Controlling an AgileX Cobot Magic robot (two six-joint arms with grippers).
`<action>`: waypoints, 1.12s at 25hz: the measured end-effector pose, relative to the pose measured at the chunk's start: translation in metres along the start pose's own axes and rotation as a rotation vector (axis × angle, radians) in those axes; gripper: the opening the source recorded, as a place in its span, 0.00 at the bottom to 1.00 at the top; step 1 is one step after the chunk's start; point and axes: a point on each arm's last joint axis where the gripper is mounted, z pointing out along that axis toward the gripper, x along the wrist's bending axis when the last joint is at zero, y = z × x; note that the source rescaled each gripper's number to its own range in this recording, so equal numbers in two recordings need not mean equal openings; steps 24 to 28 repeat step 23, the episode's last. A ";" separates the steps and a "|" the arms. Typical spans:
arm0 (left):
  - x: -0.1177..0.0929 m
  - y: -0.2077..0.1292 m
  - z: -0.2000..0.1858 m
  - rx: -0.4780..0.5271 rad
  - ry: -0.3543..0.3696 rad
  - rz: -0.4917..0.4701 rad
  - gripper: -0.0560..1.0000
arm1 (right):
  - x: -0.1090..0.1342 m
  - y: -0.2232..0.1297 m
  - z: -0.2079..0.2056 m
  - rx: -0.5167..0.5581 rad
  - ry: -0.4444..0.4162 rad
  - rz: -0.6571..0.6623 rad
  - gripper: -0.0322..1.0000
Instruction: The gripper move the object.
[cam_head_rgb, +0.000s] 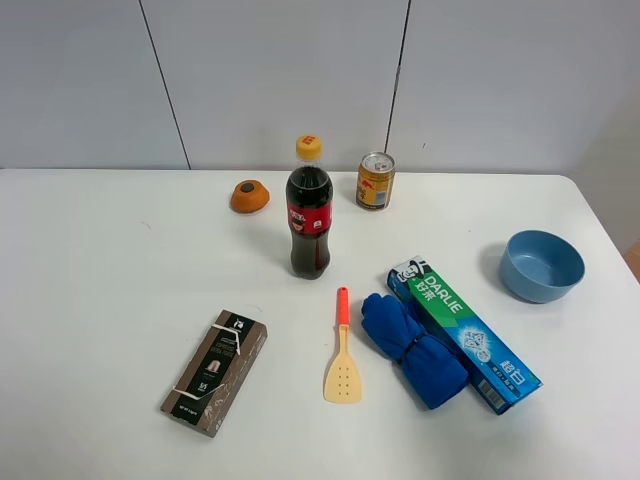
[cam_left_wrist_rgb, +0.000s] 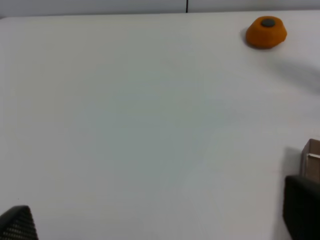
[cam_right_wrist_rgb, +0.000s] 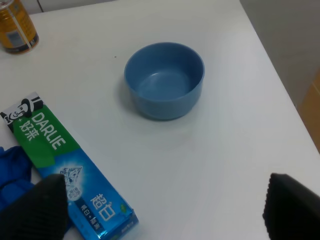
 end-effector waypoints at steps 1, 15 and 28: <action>0.000 0.000 0.000 0.000 0.000 0.000 1.00 | 0.000 0.000 0.000 0.000 -0.001 -0.001 0.70; 0.000 0.000 0.000 0.000 0.000 0.000 1.00 | 0.000 0.000 0.000 0.000 -0.002 -0.001 0.70; 0.000 0.000 0.000 0.000 0.000 0.000 1.00 | 0.000 0.000 0.000 0.000 -0.002 -0.001 0.70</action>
